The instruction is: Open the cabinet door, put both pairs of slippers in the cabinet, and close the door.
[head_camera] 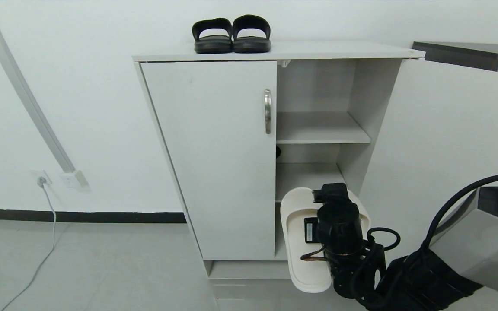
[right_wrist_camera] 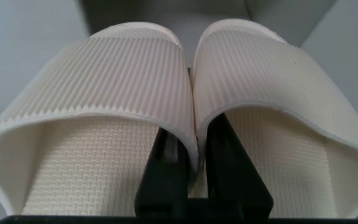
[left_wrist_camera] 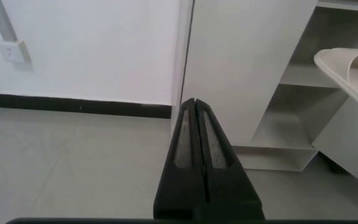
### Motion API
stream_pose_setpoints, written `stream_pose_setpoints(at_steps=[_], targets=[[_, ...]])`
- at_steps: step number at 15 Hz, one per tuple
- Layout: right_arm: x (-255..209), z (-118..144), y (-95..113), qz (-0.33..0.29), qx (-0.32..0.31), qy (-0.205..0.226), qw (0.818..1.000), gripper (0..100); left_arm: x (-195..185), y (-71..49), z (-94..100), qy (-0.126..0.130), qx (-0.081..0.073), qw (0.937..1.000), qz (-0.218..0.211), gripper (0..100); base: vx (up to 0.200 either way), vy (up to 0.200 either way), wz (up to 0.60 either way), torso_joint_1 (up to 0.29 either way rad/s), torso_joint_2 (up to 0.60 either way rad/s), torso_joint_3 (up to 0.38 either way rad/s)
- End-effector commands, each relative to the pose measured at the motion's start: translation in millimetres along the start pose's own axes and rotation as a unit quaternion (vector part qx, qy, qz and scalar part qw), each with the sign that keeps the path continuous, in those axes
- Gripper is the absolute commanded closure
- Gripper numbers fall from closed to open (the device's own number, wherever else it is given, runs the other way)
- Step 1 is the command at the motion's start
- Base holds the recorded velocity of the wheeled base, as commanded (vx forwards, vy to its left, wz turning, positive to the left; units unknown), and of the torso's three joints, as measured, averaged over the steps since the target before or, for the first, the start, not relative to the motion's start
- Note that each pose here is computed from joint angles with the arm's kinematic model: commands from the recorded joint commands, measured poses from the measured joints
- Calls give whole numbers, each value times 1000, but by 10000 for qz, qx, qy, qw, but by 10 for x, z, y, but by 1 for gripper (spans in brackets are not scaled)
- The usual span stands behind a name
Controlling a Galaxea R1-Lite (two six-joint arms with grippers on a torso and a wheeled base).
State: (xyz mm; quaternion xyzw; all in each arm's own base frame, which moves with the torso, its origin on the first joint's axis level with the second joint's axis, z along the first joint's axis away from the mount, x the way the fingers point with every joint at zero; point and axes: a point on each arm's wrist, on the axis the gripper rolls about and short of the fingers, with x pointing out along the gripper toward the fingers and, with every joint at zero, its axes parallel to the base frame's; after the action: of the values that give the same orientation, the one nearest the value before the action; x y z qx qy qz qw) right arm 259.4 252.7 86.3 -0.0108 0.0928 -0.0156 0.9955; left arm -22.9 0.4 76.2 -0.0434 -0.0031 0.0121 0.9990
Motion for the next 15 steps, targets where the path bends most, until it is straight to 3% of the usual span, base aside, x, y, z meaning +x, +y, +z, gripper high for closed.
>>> stream_pose_setpoints(at_steps=[1, 3, 6, 9, 15], targets=[[-7, -36, -10, 1, -54, 47, 10000, 100, 2, 0, 2, 10, -3, 10000, 1, 100, 0, -200, 0, 12, 2, 2], [-20, -65, -20, 39, -100, 95, 9999, 100, 2, 0, 2, 10, 5, 10000, 1, 100, 0, 0, 0, 0, 0, 0], [-8, -154, 15, 601, -180, 298, 9976, 100, 2, 0, 2, 10, 12, 10000, 1, 100, 0, 0, 0, 0, 0, 0], [96, -279, 98, 762, -59, 148, 9970, 100, 2, 0, 2, 9, 5, 10000, 9, 100, 0, 0, 0, 0, 0, 0], [188, -413, 90, 698, -105, 129, 9974, 100, 2, 0, 2, 10, 12, 10000, 1, 100, 0, 0, 0, 0, 0, 0]])
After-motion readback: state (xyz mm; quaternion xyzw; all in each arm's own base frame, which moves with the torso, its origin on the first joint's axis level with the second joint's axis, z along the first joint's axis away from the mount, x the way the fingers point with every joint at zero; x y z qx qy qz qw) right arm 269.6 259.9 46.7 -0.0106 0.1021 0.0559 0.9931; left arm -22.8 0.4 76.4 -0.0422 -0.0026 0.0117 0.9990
